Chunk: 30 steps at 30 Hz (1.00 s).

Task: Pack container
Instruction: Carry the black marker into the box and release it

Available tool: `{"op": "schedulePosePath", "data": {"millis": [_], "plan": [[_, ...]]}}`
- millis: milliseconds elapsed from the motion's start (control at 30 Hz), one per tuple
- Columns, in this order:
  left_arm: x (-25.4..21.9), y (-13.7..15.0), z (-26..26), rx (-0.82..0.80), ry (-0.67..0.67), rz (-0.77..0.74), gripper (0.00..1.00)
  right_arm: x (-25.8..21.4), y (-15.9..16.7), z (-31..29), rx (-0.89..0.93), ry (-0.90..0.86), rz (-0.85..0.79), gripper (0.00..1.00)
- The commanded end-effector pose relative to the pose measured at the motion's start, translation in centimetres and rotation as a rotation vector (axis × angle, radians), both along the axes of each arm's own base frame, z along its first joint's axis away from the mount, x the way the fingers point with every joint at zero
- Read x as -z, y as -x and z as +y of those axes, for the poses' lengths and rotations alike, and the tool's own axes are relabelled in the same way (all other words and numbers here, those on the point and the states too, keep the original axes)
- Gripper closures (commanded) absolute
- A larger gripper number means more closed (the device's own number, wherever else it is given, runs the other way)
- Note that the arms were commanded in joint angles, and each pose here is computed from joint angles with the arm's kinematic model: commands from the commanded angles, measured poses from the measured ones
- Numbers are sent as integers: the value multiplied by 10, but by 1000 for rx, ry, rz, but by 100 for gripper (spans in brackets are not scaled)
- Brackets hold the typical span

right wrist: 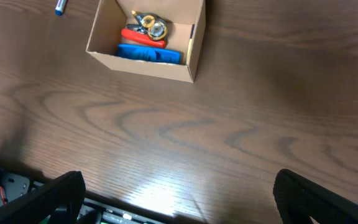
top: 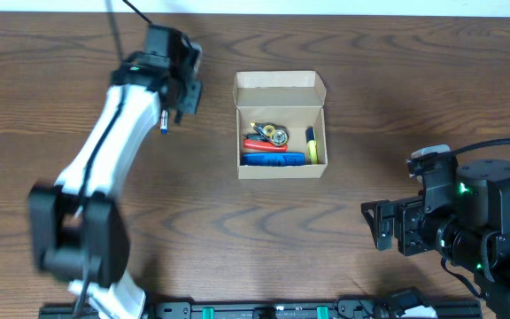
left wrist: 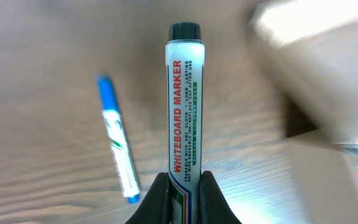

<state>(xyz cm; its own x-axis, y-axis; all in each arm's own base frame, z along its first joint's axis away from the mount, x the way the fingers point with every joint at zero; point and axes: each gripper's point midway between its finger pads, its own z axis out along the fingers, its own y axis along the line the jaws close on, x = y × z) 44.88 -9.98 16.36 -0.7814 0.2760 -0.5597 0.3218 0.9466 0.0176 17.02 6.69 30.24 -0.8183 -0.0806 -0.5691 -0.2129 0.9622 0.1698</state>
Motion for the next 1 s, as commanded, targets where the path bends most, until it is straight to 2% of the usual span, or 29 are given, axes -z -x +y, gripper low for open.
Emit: {"op": "schedulePosePath", "data": {"millis": [0, 167, 367, 467, 567, 767, 967], "plan": [[-62, 24, -37, 221, 33, -140, 94, 0, 1, 2, -20, 4, -4, 1], [-91, 68, -95, 588, -42, -251, 94, 0, 1, 2, -20, 4, -4, 1], [-66, 116, -157, 1048, -209, -275, 95, 0, 1, 2, -20, 4, -4, 1], [-50, 126, -175, 1187, -268, -277, 94, 0, 1, 2, -20, 4, -4, 1], [-28, 128, -185, 1262, -295, -246, 94, 0, 1, 2, -20, 4, -4, 1], [24, 121, -188, 1292, -302, -121, 95, 0, 1, 2, -20, 4, -4, 1], [55, 114, -191, 1329, -329, -79, 94, 0, 1, 2, -20, 4, -4, 1]]}}
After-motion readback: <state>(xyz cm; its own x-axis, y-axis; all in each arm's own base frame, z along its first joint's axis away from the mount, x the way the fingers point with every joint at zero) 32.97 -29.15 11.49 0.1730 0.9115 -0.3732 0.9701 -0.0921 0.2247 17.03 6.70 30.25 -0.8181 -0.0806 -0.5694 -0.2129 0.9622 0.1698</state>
